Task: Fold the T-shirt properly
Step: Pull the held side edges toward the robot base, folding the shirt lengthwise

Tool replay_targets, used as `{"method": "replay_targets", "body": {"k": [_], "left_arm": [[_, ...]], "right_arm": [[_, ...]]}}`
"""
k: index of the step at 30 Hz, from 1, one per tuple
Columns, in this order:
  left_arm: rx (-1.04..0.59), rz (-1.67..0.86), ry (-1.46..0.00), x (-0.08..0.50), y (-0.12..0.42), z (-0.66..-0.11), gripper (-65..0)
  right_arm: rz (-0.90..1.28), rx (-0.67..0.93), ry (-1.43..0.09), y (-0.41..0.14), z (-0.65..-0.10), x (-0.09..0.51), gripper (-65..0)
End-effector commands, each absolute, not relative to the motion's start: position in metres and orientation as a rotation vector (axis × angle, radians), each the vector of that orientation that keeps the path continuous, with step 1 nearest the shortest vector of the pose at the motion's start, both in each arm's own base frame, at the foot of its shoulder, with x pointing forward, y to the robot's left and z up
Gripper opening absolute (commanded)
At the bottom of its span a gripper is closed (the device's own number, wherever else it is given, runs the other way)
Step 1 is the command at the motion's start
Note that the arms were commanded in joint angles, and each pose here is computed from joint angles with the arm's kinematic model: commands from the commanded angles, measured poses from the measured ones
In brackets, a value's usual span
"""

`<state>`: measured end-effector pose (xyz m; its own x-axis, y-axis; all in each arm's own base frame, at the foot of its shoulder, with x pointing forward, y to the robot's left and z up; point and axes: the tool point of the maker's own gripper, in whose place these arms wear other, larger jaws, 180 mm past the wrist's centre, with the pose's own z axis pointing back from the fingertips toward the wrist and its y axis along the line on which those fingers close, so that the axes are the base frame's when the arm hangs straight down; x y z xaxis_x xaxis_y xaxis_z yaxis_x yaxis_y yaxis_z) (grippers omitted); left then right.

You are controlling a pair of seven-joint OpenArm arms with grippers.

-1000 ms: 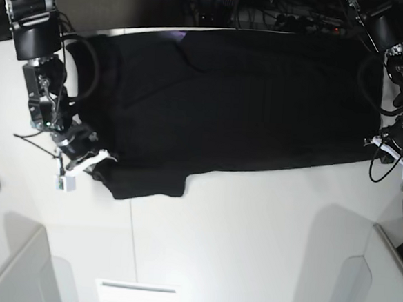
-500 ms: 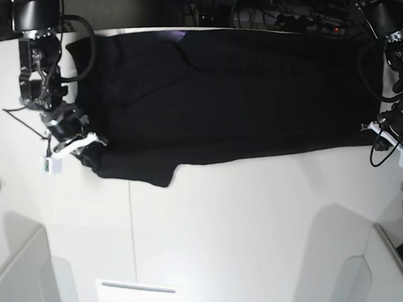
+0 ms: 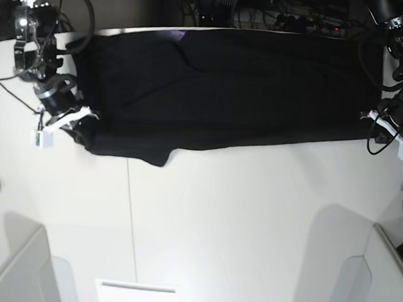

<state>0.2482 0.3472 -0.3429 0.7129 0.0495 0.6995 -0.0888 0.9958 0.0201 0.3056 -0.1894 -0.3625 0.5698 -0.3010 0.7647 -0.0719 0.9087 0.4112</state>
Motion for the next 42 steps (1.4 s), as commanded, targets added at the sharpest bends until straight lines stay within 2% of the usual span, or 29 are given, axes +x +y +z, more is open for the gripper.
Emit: {"method": "replay_targets", "body": {"k": [1, 11, 19, 26, 42], "left_arm": [[0.075, 0.057, -0.809, 0.253, 0.352, -0.33, -65.0], [0.076, 0.048, -0.769, 0.238, 0.35, -0.339, -65.0], [0.013, 0.036, -0.803, 0.234, 0.335, -0.33, -65.0], [0.065, 0.081, -0.802, 0.216, 0.356, -0.323, -65.0], [0.067, -0.013, -0.764, 0.198, 0.343, -0.324, -65.0]], "right_arm": [[-0.127, 0.424, -1.022, -0.194, -0.345, 0.311, -65.0], [-0.148, 0.396, -1.031, -0.207, -0.336, 0.284, -65.0], [-0.133, 0.398, -1.033, -0.202, -0.328, 0.267, -65.0], [-0.136, 0.398, -1.004, -0.201, -0.335, 0.255, -65.0], [-0.16, 0.39, -0.972, -0.2, -0.337, 0.226, -65.0]]}}
